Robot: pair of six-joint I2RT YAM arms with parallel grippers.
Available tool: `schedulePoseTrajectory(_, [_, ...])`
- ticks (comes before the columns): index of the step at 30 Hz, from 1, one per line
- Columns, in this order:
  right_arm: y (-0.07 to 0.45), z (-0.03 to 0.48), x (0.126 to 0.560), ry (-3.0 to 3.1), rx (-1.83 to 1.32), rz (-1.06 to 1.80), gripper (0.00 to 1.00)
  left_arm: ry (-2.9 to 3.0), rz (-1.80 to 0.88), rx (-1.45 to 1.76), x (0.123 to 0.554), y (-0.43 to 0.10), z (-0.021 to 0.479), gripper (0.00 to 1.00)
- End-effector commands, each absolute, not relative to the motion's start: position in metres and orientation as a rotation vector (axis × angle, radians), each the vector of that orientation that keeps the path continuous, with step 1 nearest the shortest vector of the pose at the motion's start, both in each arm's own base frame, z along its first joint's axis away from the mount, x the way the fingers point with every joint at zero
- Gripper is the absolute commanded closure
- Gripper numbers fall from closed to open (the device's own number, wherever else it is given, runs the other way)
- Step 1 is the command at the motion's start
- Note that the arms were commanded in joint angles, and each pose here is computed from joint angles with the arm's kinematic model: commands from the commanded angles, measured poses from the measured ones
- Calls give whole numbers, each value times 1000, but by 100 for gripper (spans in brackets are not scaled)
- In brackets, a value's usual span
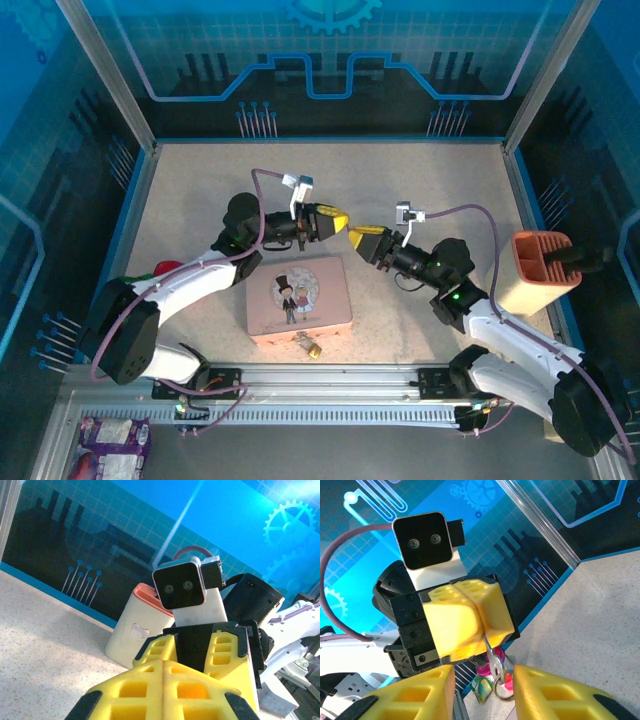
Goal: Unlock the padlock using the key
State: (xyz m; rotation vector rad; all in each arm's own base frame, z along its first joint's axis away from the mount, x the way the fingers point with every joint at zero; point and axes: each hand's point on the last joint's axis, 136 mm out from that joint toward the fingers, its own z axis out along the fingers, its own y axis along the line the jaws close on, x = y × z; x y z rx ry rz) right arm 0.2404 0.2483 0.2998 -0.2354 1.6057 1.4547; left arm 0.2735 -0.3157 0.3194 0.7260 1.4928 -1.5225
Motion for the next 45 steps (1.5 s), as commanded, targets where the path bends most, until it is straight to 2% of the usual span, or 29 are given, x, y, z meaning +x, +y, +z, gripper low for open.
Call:
schedulePoseTrajectory(1, [249,316,239,1558,-266,1429,64,1480,-1528,777,261,-320,322,100])
schedulePoseTrajectory(17, [249,312,233,1585,-284,1408,73,1475,-1488,796,254,-315,333,100])
schedulePoseTrajectory(24, [258,322,227,1556,-338,1428,73,1474,-1494,799,254,-315,335,100])
schedulePoseTrajectory(45, [259,312,224,1589,-352,1409,79,1465,-1473,785,255,-306,339,100])
